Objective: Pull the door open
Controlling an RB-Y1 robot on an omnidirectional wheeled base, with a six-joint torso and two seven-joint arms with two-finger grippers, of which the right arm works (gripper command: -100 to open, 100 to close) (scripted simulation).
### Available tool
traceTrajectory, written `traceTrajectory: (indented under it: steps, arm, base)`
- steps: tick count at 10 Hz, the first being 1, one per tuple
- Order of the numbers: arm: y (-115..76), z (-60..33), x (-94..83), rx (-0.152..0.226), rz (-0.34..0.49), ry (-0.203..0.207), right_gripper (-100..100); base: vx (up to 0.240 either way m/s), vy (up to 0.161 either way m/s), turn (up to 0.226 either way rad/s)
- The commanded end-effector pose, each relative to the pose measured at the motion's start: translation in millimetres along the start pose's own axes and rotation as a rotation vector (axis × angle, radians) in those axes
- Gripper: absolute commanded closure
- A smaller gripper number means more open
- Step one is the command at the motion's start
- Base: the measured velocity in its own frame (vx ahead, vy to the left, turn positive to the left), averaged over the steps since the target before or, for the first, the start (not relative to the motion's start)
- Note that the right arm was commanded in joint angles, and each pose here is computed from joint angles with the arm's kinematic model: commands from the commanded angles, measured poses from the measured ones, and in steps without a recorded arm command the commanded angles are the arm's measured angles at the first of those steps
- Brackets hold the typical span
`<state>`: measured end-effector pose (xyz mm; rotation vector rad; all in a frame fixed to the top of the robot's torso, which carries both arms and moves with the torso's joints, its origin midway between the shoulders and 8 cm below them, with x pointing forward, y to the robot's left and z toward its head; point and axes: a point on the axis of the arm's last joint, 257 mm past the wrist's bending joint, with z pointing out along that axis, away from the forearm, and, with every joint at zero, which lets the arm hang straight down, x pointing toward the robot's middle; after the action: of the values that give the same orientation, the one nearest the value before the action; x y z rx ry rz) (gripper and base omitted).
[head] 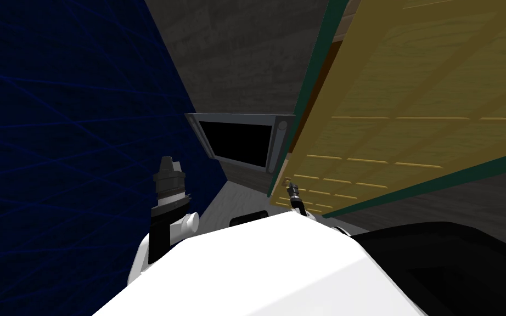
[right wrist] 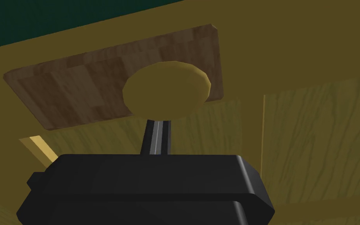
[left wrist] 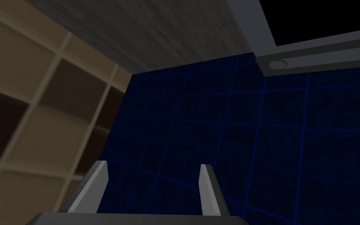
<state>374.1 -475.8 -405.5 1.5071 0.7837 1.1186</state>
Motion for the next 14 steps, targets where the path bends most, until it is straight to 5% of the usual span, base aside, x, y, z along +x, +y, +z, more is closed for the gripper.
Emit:
traceTrajectory:
  steps: [1,14]
  arm:
    - [-0.1,1.7,5.6,-0.007,0.054,-0.001,-100]
    - [-5.2,11.9,38.4,-0.049,0.576,-0.035,-100]
  base:
    - [-0.062,-0.03,0.021]
    - [-0.071,-0.008,0.036]
